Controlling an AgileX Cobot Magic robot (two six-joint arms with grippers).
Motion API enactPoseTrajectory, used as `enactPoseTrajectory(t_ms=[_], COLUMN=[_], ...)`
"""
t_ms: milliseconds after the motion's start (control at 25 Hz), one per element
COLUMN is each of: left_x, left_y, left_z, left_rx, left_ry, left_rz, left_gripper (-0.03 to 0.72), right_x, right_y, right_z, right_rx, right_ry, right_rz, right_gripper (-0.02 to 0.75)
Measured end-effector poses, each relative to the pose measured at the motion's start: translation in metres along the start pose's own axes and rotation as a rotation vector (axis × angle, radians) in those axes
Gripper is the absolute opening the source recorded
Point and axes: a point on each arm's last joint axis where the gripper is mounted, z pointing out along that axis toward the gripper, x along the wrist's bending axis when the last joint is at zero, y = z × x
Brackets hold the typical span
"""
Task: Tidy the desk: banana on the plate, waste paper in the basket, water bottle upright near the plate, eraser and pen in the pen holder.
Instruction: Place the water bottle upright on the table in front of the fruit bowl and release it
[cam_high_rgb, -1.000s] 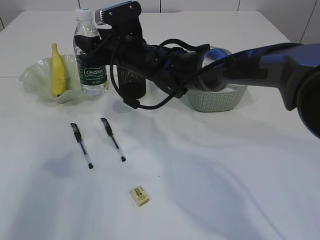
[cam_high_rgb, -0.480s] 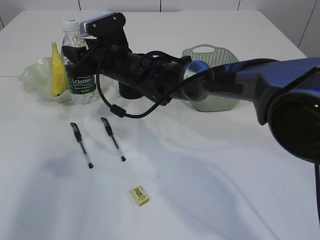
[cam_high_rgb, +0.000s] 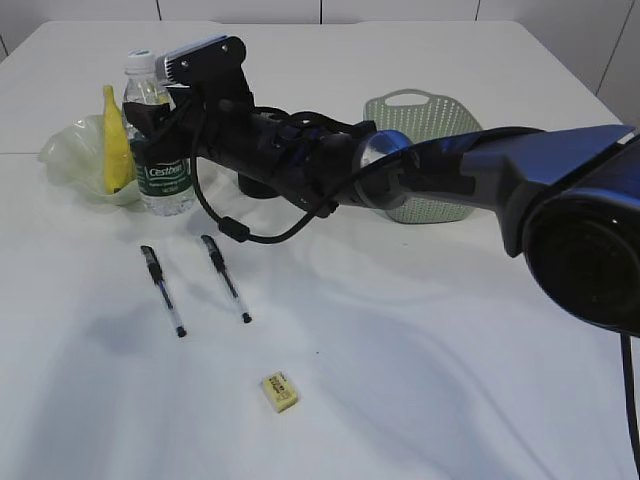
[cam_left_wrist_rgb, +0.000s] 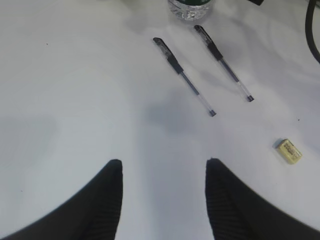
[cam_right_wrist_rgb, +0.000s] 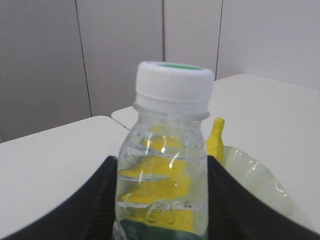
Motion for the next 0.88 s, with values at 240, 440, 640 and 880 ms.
enactPoseTrajectory(t_ms=[240,440,640,880], left_x=[0.0000,0.0000,0.0000,0.0000], left_y=[0.0000,0.0000,0.0000,0.0001], left_z=[0.0000,0.0000,0.0000,0.0000], left_rx=[0.000,0.000,0.000,-0.002], left_ry=[0.000,0.000,0.000,0.000], left_rz=[0.000,0.000,0.000,0.000], left_gripper=[0.381,0.381,0.381,0.381], right_x=[0.0001,0.0000,-0.0001,-0.0002], right_y=[-0.0004,-0.0005,-0.0009,-0.0010], right_z=[0.0000,0.0000,0.0000,0.0000], right_rx=[0.004,0.006,0.009,0.011], right_ry=[0.000,-0.001,-0.002,-0.003], right_rz=[-0.003,-0.003,-0.005,-0.011], right_gripper=[0.335,0.336,0.335,0.335])
